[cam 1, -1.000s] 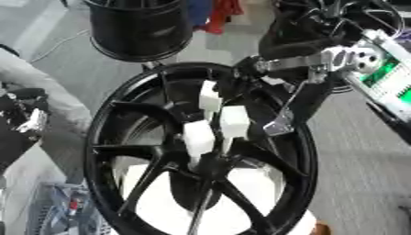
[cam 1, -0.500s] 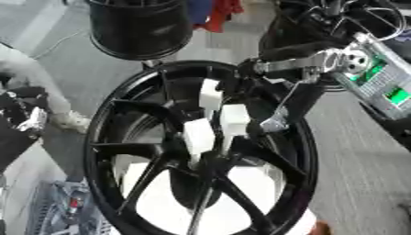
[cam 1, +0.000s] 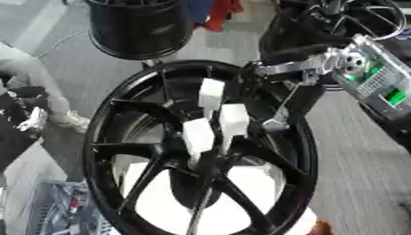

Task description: Pull the pin out of the wheel hub.

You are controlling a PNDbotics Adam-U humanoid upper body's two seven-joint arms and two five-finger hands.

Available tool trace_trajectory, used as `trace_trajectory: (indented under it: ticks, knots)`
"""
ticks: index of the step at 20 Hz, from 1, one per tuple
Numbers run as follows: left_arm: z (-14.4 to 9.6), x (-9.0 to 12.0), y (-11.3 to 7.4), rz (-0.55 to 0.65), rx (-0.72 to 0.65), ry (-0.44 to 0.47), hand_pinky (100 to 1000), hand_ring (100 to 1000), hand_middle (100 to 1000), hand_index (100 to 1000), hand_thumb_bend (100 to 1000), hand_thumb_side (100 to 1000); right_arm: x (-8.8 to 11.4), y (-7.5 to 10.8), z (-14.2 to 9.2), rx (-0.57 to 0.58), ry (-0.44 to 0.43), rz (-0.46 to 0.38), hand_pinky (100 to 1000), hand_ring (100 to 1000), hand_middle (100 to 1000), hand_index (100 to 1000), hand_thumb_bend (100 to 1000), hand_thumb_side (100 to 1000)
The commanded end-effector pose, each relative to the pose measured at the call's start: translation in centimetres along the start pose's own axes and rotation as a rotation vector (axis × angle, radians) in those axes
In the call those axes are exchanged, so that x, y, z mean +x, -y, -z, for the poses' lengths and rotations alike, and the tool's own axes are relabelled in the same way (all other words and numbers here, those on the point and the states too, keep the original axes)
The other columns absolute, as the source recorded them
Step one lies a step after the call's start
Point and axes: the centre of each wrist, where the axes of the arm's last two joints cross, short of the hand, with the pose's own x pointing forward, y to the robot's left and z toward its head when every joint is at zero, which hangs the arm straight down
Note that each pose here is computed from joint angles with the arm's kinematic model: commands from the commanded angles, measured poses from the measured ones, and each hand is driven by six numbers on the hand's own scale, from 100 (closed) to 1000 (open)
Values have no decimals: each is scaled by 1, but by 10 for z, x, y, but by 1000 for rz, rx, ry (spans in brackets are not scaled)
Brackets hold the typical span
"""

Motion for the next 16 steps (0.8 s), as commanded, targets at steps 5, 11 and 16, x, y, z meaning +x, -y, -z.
trace_trajectory:
  ticks: [5,11,16]
  knots:
    - [3,6,-3,13,-4,23,560,571,658,745,149,456,-2,2,4,12,-7,-24,764,792,762,860,323,287]
    - [3,6,-3,12,-6,23,561,571,658,745,146,457,-2,-1,11,24,4,-28,762,788,756,856,323,290]
    - [3,6,-3,12,-6,25,561,571,658,745,145,458,-3,-3,15,32,9,-27,760,783,749,851,322,292]
